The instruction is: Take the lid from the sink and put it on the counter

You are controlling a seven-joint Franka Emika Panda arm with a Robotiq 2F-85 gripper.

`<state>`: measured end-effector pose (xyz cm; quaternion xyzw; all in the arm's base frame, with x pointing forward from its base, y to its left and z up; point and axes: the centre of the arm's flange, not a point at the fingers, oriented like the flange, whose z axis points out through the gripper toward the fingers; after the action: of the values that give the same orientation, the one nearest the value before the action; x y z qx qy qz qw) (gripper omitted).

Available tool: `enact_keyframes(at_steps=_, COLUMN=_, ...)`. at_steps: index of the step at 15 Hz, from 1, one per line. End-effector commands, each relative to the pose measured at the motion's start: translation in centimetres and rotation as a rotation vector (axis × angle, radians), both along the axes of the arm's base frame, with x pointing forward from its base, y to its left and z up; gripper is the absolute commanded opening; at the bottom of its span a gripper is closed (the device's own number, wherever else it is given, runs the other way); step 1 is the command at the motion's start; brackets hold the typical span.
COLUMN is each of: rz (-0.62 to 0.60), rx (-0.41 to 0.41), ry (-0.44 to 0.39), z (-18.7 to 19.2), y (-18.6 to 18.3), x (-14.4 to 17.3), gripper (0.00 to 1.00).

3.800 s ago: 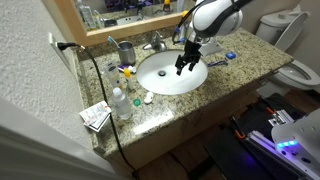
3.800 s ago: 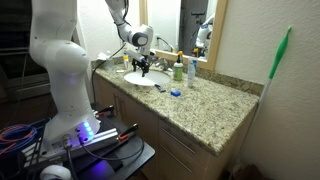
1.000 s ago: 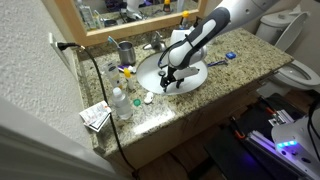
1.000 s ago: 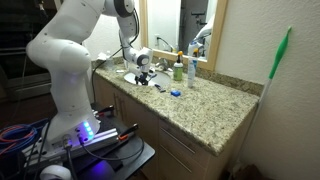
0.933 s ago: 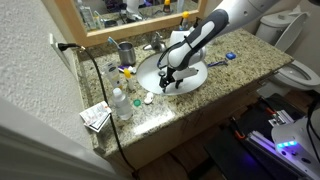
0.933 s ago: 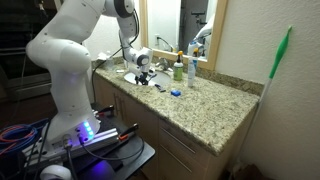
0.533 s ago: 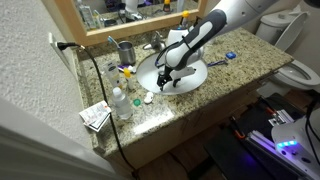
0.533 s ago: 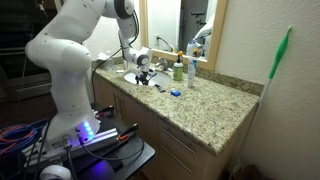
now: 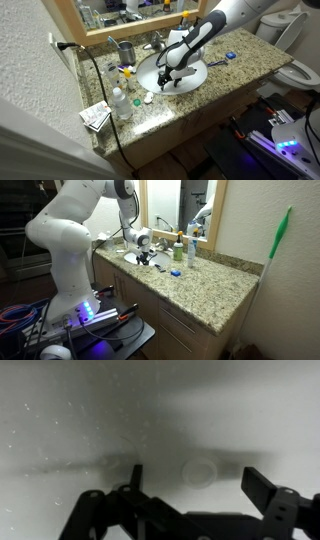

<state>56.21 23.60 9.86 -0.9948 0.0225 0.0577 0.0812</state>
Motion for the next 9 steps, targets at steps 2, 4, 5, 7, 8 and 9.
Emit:
enact_keyframes(at_steps=2, rz=-0.038, rx=-0.04, ry=0.013, z=-0.9, y=0.0, x=0.8, gripper=1.0)
enact_keyframes(at_steps=4, rz=-0.05, rx=-0.033, ry=0.028, z=-1.7, y=-0.1, x=1.0, gripper=1.0)
enact_keyframes(at_steps=5, rz=-0.054, rx=-0.025, ry=0.024, z=-1.7, y=-0.1, x=1.0, gripper=1.0)
enact_keyframes(at_steps=7, rz=-0.049, rx=-0.015, ry=0.011, z=-0.4, y=-0.2, x=0.5, gripper=1.0)
enact_keyframes(at_steps=8, rz=-0.05, rx=-0.014, ry=0.01, z=-0.4, y=-0.2, x=0.6, gripper=1.0)
enact_keyframes(at_steps=9, rz=-0.051, rx=-0.014, ry=0.009, z=-0.4, y=-0.2, x=0.6, gripper=1.0)
